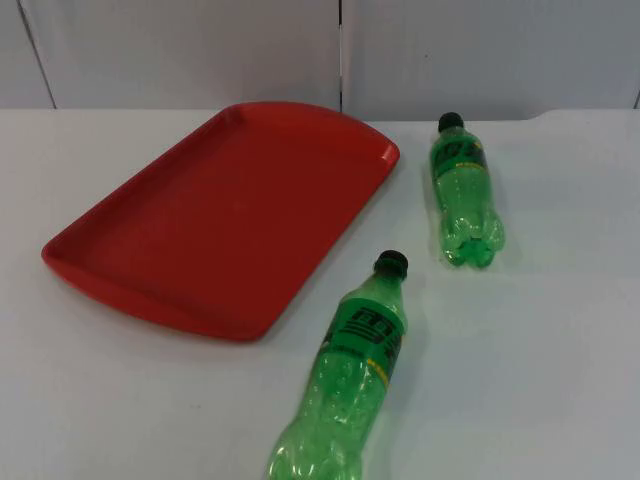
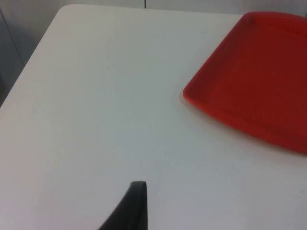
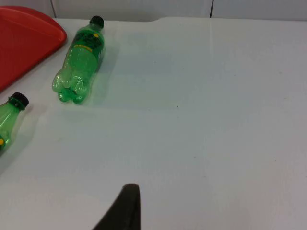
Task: Place the bottle upright on the tray.
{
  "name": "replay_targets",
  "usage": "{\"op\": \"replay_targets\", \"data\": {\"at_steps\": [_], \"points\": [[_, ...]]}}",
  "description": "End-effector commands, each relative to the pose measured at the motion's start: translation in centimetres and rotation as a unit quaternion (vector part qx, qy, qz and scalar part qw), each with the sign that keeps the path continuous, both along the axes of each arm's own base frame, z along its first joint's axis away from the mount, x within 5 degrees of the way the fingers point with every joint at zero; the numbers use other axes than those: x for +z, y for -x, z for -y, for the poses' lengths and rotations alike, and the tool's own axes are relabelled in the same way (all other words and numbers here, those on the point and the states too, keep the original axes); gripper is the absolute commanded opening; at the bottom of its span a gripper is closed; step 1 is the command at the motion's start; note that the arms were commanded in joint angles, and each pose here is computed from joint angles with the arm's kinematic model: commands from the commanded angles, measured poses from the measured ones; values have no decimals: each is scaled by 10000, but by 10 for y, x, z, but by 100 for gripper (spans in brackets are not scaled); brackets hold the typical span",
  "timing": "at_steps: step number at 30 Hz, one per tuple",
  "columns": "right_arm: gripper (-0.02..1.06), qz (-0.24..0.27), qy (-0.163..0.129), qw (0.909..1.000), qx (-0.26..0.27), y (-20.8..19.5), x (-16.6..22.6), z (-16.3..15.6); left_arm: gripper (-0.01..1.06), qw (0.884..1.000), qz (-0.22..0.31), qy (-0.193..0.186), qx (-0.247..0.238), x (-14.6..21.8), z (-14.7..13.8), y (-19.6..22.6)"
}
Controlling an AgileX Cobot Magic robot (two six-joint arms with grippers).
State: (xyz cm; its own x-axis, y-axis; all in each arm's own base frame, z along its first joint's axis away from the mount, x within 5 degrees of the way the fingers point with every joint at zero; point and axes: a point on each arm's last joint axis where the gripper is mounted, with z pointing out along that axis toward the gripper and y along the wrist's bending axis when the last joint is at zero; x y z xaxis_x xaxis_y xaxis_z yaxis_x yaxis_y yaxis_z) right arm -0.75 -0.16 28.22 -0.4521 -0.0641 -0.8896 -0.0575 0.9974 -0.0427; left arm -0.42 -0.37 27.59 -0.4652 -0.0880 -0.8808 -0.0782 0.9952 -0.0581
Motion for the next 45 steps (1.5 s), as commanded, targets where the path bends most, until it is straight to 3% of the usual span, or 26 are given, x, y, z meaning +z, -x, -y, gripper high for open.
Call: {"op": "replay_targets", "data": {"at_steps": [1, 10, 20, 45], "points": [[105, -3, 21, 10000, -22, 0, -1, 0, 105, 9999, -5, 110, -28, -1, 2, 0], [105, -3, 21, 10000, -22, 0, -1, 0, 105, 9998, 59, 187, -89, 0, 3, 0], [105, -3, 21, 10000, -22, 0, -1, 0, 105, 9990, 386, 172, -145, 28, 5, 7], [105, -3, 21, 10000, -22, 0, -1, 0, 105, 9995, -169, 167, -210, 68, 2, -29]]}}
